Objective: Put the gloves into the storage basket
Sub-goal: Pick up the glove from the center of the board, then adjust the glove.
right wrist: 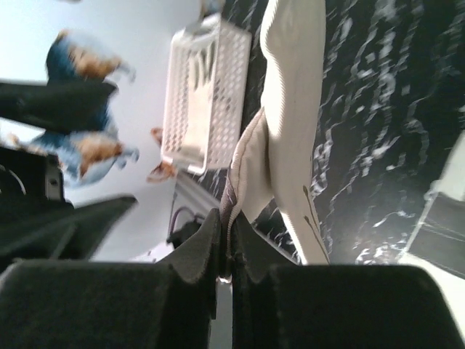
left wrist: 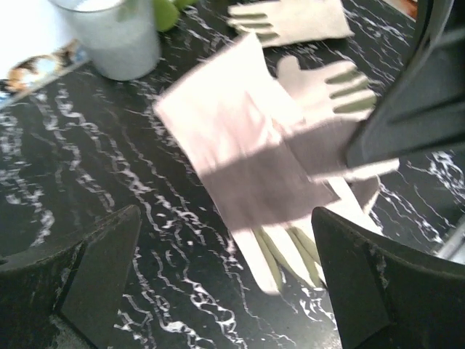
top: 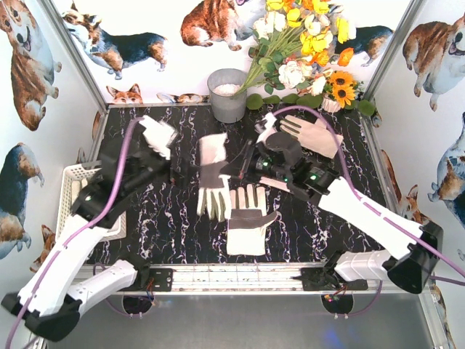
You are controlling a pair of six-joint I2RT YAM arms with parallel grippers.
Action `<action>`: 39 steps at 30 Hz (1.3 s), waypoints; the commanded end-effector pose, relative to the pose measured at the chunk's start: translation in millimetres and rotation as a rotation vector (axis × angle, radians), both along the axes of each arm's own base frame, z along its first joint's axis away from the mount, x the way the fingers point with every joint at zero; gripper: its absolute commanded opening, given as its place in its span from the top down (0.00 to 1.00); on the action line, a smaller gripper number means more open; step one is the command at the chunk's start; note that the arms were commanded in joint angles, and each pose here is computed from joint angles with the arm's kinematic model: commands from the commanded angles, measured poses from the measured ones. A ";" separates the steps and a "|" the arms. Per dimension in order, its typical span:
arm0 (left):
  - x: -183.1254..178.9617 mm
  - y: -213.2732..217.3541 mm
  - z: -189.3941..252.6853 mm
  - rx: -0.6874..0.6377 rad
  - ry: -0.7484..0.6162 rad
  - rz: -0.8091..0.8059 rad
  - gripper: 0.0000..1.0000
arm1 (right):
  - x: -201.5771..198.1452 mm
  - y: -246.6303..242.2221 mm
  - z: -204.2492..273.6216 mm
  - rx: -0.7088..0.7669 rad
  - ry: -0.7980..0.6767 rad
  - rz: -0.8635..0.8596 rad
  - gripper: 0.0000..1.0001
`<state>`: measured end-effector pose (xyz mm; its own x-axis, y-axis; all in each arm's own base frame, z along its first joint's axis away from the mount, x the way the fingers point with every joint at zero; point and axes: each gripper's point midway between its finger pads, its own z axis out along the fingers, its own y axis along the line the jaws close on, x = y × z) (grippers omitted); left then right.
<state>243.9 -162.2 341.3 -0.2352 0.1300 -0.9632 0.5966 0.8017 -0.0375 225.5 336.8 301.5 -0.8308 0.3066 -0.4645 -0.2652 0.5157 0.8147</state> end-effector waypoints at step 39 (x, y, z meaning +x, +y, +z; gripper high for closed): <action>29.2 -197.4 -90.0 -0.169 -0.050 -0.064 0.08 | 35.3 -102.6 48.3 0.007 -0.049 -0.594 1.00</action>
<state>268.9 -354.8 235.0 -0.2375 0.0177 -0.9712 0.6510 0.7450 -0.1456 255.4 239.7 326.7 -0.5602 0.6601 -0.5005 0.0528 0.6314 0.7737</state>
